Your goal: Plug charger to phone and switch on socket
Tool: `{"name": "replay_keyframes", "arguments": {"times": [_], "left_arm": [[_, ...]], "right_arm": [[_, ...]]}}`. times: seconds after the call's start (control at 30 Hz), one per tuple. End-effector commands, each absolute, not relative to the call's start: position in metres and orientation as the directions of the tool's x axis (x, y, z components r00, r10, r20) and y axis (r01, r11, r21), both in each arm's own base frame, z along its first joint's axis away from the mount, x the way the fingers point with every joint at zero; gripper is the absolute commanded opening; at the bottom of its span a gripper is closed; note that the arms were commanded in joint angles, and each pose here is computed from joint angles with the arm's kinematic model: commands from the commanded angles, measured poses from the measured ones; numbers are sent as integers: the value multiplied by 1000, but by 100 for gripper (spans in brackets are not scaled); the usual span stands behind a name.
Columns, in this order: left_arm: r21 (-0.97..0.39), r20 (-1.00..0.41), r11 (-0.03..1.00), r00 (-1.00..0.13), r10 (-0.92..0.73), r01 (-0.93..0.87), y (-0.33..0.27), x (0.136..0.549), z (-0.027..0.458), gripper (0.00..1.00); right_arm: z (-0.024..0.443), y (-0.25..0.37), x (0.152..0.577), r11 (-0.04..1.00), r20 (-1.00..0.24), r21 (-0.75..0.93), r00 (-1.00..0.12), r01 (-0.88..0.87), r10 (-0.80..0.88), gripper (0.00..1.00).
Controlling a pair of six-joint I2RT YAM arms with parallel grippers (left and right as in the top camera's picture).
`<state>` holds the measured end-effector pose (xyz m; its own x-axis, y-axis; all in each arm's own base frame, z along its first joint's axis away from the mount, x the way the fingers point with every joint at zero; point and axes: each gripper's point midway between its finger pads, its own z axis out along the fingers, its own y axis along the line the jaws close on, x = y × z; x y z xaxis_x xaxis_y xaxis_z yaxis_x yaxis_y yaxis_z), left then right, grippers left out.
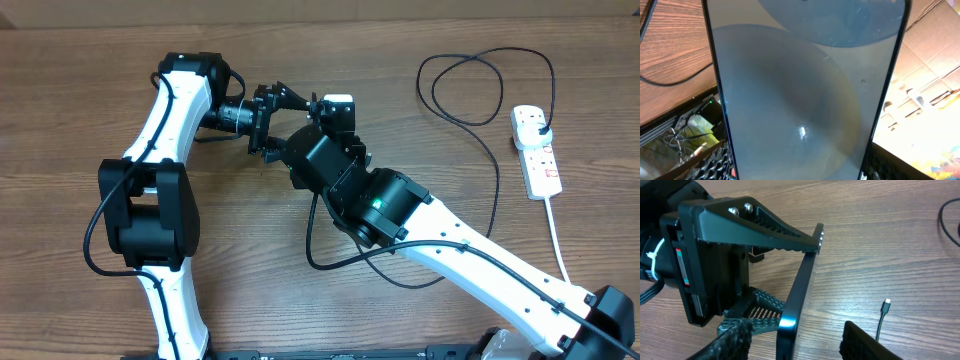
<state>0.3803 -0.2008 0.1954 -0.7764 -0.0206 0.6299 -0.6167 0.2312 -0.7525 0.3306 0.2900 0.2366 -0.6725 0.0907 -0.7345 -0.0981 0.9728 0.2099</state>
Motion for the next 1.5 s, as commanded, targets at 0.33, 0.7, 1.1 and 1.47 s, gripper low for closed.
{"name": "replay_keyframes", "arguments": {"times": [0.33,0.7,1.1,1.47], "left_arm": [[-765,621,210,-784,-9,-609,-203,385,204,80],[-768,625,181,-781,5,-614,-204,386,210,80],[-768,621,194,-784,-1,-610,-204,385,207,81],[-768,622,194,-783,-1,-610,-204,385,207,81]], "right_arm": [[243,301,335,965,-744,238,-661,-115,104,47],[230,305,336,968,-729,222,-679,-117,85,45],[230,304,336,968,-729,221,-679,-117,85,34],[230,305,336,968,-729,222,-679,-117,86,31]]}}
